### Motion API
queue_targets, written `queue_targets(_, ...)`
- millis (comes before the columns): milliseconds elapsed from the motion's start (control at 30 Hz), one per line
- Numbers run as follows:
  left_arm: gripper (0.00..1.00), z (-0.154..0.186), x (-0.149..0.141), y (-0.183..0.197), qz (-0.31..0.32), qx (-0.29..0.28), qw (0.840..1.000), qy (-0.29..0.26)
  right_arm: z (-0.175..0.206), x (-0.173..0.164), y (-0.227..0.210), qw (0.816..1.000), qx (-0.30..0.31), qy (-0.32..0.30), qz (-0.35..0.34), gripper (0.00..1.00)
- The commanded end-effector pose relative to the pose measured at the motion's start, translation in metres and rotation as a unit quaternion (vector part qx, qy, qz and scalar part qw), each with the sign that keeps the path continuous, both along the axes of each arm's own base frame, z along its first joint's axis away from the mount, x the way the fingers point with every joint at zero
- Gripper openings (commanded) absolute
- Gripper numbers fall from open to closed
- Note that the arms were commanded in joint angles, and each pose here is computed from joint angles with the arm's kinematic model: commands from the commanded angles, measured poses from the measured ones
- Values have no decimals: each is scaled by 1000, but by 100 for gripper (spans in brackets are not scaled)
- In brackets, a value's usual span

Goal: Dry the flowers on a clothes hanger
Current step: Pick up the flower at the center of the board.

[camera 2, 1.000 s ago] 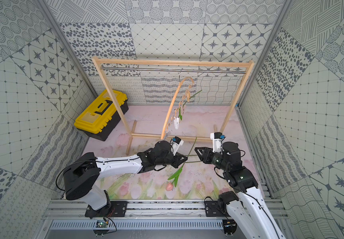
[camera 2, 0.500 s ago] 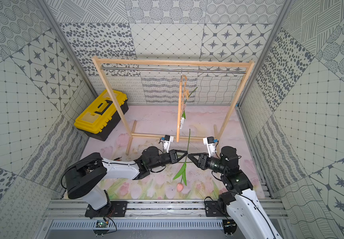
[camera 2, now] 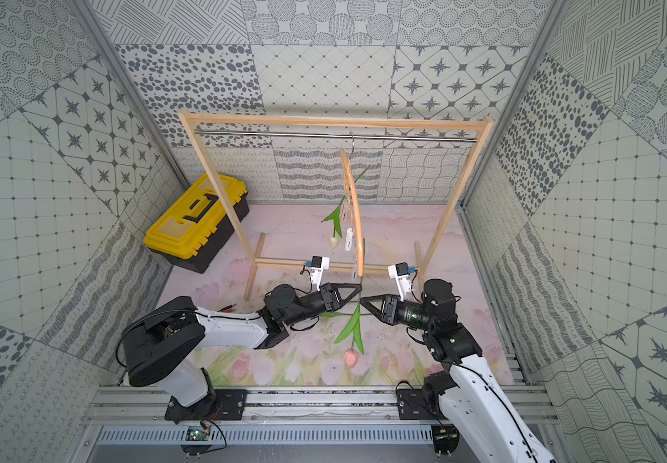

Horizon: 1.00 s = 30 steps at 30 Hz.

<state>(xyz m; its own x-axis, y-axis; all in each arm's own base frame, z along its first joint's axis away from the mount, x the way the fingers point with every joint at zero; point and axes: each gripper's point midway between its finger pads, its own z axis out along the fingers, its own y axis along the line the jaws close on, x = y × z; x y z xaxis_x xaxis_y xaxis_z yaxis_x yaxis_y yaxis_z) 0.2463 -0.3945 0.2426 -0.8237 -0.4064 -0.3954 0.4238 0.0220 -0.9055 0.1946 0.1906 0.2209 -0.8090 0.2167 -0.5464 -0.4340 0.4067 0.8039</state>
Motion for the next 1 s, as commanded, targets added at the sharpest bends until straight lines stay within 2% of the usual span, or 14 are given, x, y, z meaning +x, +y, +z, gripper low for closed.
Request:
queue_targets(0,0,30,-9,4,-18,-52,998,-31,16,5,3,999,15,-29,5,27)
queue_targets(333,0,26,-10,4,-18,-45,998,-38,29,2,9,998,31,-42,24,27)
queue_targets(567,0,23,-12,5,-21,-39,998,-44,19,5,-3,999,-6,-39,-19,33)
queue_targets(633,0,22,-13,7,-19,-36,998,-45,26,3,-3,999,2,-47,-17,34)
queue_targets(767,0,22,-14,7,-20,-34,998,-47,40,-7,8,998,36,-49,27,33)
queue_targets(967,0,26,-13,5,-20,-40,998,-50,40,-10,16,997,33,-48,52,26)
